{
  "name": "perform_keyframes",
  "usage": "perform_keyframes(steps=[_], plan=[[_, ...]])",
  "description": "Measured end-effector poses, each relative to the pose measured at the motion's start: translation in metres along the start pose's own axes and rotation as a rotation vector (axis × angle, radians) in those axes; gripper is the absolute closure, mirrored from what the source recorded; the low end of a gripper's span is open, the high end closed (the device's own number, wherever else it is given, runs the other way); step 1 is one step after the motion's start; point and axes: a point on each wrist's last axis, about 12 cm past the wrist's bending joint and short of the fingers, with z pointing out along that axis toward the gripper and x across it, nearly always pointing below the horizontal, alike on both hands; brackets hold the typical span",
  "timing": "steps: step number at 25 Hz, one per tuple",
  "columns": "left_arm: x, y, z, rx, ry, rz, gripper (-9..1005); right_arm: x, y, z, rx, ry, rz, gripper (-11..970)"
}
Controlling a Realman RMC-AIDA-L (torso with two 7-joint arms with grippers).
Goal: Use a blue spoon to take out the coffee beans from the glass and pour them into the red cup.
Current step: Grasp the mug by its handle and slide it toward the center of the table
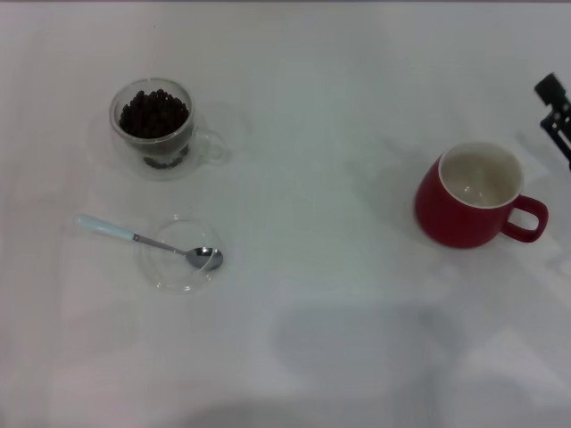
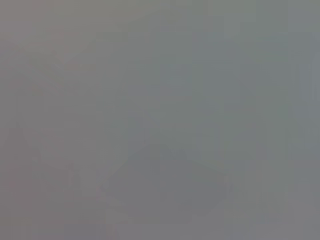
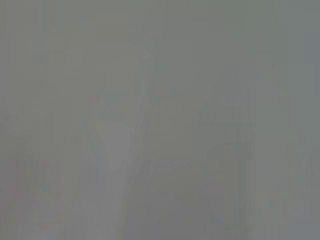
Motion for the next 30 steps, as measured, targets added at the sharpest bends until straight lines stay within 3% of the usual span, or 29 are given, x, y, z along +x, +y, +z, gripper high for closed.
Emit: perform_keyframes(steps=[16, 30], plan=[[0.001, 0.002, -0.003, -0.005, 0.009, 0.003, 111, 0.006, 0.009, -0.046, -0.114, 0.181, 0.108, 255], [0.002, -0.001, -0.008, 0.037, 0.024, 0.006, 111, 0.027, 0.009, -0.059, -0.066, 0.374, 0.097, 259]])
